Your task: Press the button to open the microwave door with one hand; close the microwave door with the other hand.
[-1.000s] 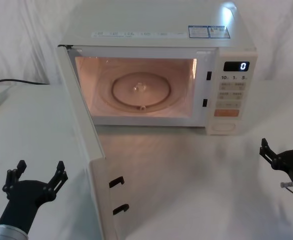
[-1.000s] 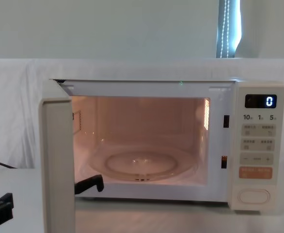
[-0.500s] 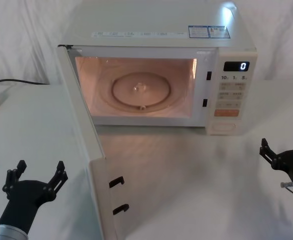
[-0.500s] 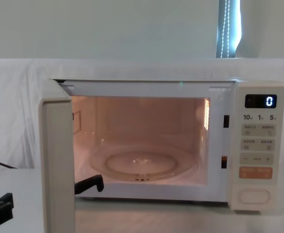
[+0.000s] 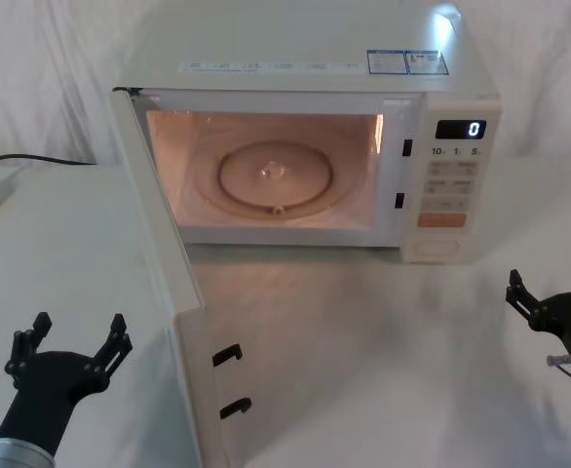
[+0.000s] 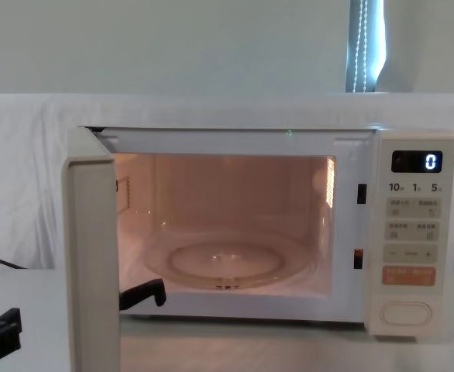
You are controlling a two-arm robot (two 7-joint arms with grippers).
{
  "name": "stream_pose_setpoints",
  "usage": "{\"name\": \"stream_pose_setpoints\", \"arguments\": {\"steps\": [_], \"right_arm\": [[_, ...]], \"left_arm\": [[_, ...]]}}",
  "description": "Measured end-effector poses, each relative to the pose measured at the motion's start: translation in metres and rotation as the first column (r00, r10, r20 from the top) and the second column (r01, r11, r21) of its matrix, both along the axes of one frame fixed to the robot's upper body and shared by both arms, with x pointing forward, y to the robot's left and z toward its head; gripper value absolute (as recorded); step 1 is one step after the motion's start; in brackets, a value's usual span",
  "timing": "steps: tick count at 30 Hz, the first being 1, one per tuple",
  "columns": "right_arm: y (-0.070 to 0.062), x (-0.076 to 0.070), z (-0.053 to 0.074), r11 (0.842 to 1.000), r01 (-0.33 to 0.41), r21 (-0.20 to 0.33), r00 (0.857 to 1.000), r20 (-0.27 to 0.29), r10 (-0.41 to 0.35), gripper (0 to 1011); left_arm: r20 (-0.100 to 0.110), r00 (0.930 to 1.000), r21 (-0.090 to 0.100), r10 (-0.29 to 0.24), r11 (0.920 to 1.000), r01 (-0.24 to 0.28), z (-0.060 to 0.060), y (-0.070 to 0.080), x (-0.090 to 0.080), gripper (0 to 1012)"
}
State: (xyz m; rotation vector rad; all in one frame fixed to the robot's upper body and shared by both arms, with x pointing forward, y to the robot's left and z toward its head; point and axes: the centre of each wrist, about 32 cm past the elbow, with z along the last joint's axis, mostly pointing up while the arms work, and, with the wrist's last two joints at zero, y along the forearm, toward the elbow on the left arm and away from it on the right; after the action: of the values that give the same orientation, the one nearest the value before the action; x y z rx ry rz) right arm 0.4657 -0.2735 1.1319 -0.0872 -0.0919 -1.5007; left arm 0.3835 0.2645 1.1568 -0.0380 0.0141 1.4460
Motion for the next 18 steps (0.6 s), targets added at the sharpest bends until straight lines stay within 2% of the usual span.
{"name": "stream_pose_setpoints", "arguments": {"steps": [6, 9, 18], "right_arm": [[0.0000, 0.0000, 0.0000, 1.000, 0.000, 0.000, 1.000, 0.000, 0.000, 1002], [0.0000, 0.0000, 0.0000, 1.000, 0.000, 0.000, 1.000, 0.000, 0.000, 1002], [0.0000, 0.0000, 0.0000, 1.000, 0.000, 0.000, 1.000, 0.000, 0.000, 1002]], "left_arm": [[0.000, 1.0000, 0.000, 0.000, 1.0000, 0.000, 0.0000, 0.0000, 0.0000, 996], [0.000, 1.0000, 0.000, 0.000, 1.0000, 0.000, 0.0000, 0.0000, 0.0000, 945], [0.000, 1.0000, 0.000, 0.000, 1.0000, 0.000, 0.0000, 0.0000, 0.0000, 685]]}}
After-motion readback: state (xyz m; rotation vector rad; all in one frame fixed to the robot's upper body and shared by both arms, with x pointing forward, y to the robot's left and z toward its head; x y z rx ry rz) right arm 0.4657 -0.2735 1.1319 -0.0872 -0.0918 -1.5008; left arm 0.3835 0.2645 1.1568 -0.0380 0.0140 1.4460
